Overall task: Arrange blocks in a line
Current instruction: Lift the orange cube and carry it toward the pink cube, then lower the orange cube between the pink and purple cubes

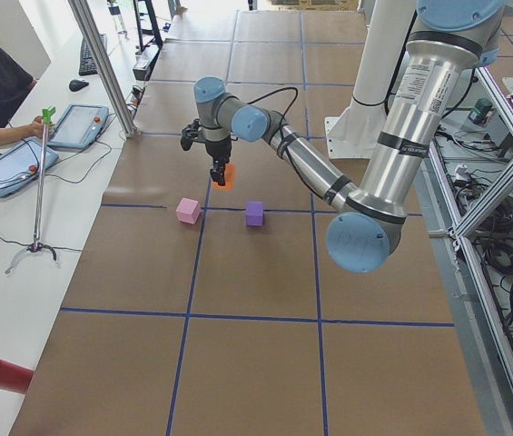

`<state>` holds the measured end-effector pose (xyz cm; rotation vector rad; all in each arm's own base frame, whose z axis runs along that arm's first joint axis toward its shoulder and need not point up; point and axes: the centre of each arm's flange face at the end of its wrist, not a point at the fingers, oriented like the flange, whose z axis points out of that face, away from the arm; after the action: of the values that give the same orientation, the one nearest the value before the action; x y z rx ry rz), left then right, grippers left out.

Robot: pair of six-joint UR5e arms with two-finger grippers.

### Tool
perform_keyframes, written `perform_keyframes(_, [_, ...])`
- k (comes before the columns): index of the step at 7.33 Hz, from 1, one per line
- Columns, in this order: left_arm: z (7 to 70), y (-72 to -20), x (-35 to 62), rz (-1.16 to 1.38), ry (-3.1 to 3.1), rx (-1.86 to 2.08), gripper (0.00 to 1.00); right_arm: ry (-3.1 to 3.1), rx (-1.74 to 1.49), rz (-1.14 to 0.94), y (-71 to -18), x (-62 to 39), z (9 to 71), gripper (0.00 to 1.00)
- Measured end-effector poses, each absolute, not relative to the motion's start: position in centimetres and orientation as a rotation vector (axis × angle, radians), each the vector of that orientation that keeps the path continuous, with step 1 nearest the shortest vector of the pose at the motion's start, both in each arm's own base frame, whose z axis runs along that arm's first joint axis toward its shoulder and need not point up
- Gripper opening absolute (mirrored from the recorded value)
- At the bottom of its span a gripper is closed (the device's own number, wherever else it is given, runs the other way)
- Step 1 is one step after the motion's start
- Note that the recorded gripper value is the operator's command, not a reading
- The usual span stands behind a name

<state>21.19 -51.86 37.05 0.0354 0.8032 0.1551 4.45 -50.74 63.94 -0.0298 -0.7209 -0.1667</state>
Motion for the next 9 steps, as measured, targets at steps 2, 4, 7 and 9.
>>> perform_keyframes(2, [41.5, -52.2, 21.2, 0.148, 0.832, 0.002, 0.0, -0.721, -0.03, -0.167, -50.7, 4.4, 63.9, 1.0])
perform_keyframes(4, [44.1, -54.1, 22.8, 0.091, 0.862, -0.025, 0.0, -0.721, -0.03, -0.167, -50.7, 4.4, 63.9, 1.0])
perform_keyframes(7, [45.6, -56.3, 27.8, 0.067, 0.889, -0.038, 0.0, -0.721, -0.03, -0.166, -50.7, 4.5, 63.9, 1.0])
perform_keyframes(9, [46.6, -56.3, 30.3, 0.084, 0.893, -0.046, 0.0, -0.721, -0.029, -0.167, -50.7, 4.5, 63.9, 1.0])
